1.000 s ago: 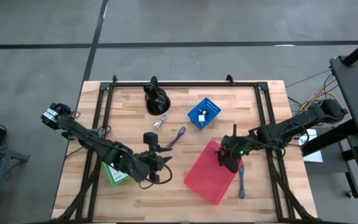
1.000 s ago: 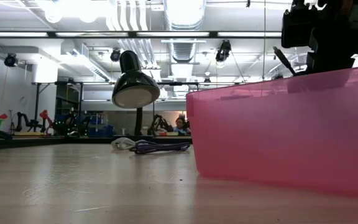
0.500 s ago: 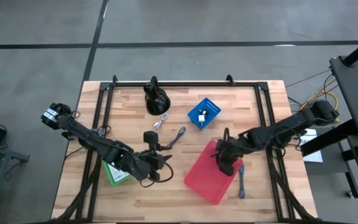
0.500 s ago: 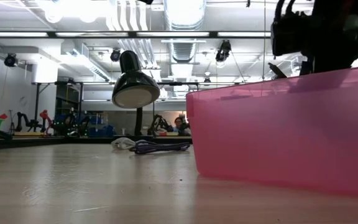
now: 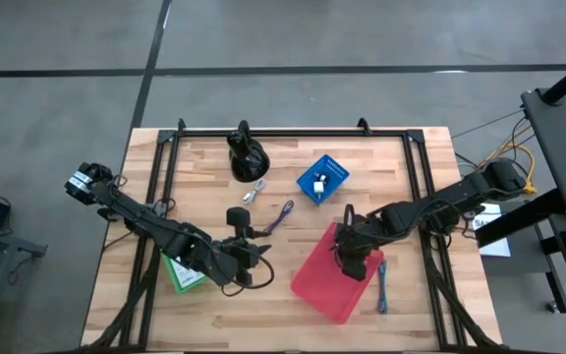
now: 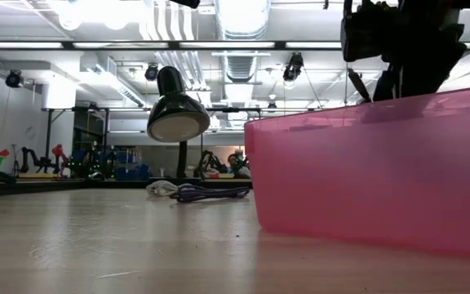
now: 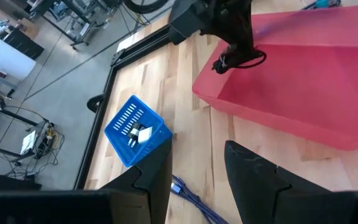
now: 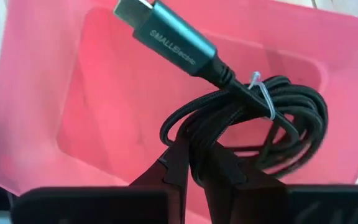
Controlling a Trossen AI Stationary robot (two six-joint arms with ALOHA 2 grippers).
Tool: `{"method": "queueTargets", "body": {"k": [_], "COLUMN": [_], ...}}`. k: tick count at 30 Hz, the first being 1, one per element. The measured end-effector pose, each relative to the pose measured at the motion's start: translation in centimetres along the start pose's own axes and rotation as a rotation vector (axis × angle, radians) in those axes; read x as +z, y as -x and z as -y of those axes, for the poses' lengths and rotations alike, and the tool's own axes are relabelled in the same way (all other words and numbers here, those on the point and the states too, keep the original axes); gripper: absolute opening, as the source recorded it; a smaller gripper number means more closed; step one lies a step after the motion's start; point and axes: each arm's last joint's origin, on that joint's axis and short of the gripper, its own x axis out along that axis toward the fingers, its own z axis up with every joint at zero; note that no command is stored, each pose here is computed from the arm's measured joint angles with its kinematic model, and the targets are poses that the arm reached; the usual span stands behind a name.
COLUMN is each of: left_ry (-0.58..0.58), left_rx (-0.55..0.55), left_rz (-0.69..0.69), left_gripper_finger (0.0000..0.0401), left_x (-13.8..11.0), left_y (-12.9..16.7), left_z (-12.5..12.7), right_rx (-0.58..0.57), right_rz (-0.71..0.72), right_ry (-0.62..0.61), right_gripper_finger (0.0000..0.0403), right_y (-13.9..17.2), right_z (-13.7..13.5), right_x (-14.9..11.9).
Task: Pick and place items into bin
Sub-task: Put the black charger cable into the pink bin, then put the blue charger cable into the pink bin
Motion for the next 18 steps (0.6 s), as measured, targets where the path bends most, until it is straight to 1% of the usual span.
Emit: {"method": "queueTargets", "body": {"k": [18], "left_ry": [-0.007], "left_rx": [0.000], "left_rz": [-0.009], "left_gripper_finger": [0.0131], "left_x": [-0.13], "left_y": [-0.02], "left_z": [0.03], "right_rx": [-0.017], "right_rz": [-0.021], "right_ry": [-0.012], "right_gripper_finger": [0.0078], "right_y": [0.80], "right_z": [-0.17], "right_x": [0.11]}}
